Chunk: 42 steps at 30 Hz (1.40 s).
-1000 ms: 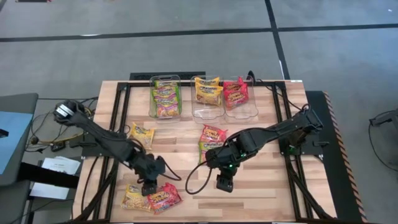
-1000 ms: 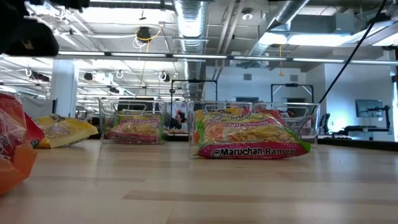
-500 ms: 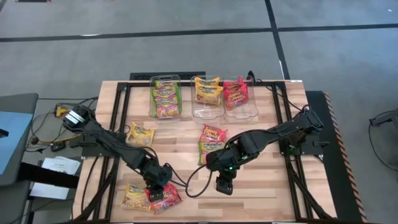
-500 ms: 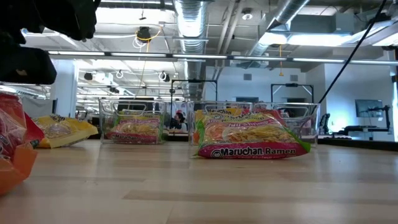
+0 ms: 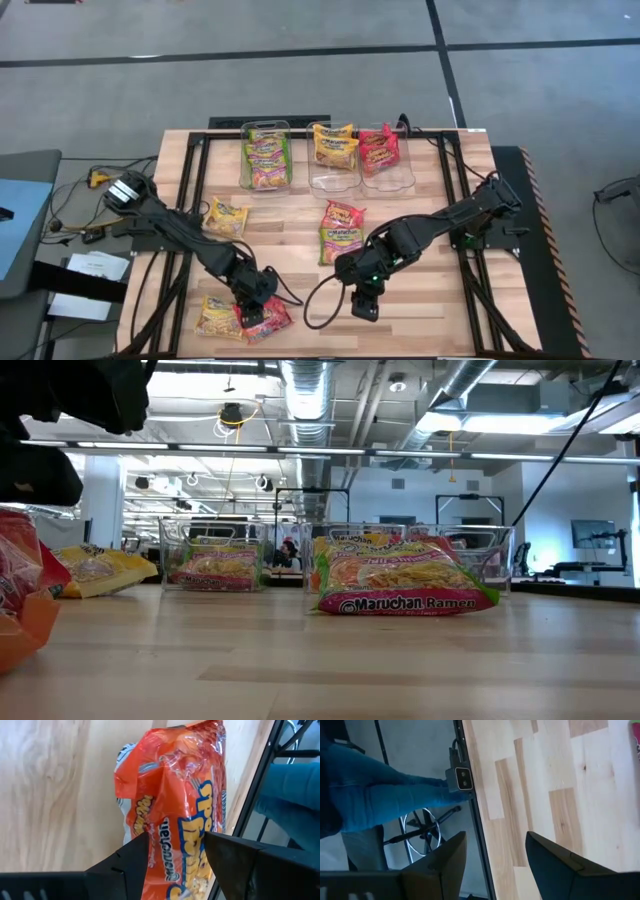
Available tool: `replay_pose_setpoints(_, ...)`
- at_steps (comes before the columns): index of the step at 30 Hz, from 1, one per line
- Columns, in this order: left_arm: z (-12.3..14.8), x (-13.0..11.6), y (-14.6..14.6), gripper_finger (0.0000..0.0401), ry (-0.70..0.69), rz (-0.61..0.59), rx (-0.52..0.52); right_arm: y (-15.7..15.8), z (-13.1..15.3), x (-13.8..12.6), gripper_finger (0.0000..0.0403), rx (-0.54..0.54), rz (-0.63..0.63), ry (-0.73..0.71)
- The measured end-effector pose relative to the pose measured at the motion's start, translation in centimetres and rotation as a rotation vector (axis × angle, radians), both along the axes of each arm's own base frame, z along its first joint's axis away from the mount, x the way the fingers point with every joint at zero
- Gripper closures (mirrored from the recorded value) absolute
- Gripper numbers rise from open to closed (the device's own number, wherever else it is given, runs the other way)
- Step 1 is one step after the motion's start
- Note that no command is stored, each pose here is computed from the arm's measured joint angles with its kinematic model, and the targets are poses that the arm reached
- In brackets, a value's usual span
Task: Sort Maruchan noodles
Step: Put the red noodle pack into the right transparent bin
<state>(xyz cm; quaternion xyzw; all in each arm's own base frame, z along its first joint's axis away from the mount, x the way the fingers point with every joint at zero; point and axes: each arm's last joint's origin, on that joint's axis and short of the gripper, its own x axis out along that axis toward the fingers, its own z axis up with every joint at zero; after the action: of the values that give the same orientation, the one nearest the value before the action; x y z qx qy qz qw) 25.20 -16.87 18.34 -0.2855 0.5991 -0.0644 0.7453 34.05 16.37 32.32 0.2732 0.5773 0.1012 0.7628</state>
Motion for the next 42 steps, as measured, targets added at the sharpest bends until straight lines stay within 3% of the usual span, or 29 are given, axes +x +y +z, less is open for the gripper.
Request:
replay_pose_setpoints(14,-2.1,0.8,-1.1,0.0227,0.022,-0.041,-0.037,0.0,0.0,0.0,0.0176,-0.04,-0.022,-0.024)
replay_pose_setpoints(18,-2.3,0.9,-1.3,0.0259,0.025,-0.04,-0.037,0.0,0.0,0.0,0.0176,-0.051,-0.063,-0.018)
replay_pose_setpoints(27,-2.1,1.5,-1.4,0.0387,-0.044,-0.036,-0.051,-0.1,0.0,0.1,0.0176,-0.024,-0.181,0.032)
replay_pose_setpoints(33,-1.9,2.4,-0.5,0.04,-0.101,-0.037,-0.041,-0.1,0.0,0.1,0.0176,-0.003,-0.24,0.06)
replay_pose_setpoints(42,-0.3,4.2,1.1,0.0401,-0.191,-0.1,-0.012,-1.0,-0.3,0.0,0.0193,-0.128,-0.219,0.038)
